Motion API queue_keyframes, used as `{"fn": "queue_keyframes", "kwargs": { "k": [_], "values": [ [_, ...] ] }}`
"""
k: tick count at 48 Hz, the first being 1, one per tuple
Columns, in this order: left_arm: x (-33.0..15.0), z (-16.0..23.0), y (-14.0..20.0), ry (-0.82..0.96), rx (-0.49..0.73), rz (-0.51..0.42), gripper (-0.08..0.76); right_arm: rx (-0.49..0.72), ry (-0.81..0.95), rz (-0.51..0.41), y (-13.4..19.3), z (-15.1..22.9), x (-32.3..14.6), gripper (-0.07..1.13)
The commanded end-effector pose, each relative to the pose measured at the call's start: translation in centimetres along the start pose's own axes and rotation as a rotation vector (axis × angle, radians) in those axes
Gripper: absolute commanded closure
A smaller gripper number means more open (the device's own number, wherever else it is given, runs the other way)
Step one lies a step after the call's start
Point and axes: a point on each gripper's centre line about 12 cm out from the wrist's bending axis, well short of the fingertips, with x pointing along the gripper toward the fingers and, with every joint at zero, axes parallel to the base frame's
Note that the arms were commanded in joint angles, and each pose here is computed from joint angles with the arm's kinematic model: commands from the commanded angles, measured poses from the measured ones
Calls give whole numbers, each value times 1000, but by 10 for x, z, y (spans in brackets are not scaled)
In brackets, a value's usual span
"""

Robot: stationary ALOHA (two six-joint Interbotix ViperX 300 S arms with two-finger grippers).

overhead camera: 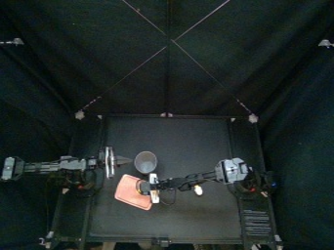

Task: Pick the shrimp then place it on the pink plate
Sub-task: Drop shrimp on the pink plate and return to neutral

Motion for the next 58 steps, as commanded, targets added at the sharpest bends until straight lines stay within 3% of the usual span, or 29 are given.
{"fn": "queue_keyframes", "kwargs": {
  "k": [1,19,32,43,58],
  "values": [
    [1,4,1,-15,-2,5,609,5,-71,0,0,27,-2,438],
    [1,3,1,-12,-5,5,609,25,-71,-1,-1,25,4,257],
    [0,-1,1,-3,-14,7,609,16,-127,1,0,39,-9,257],
    [0,-2,1,0,-18,8,609,22,-279,6,2,51,-41,257],
    [0,-4,1,9,-21,8,609,75,-417,6,4,28,-92,257]
  ]
}}
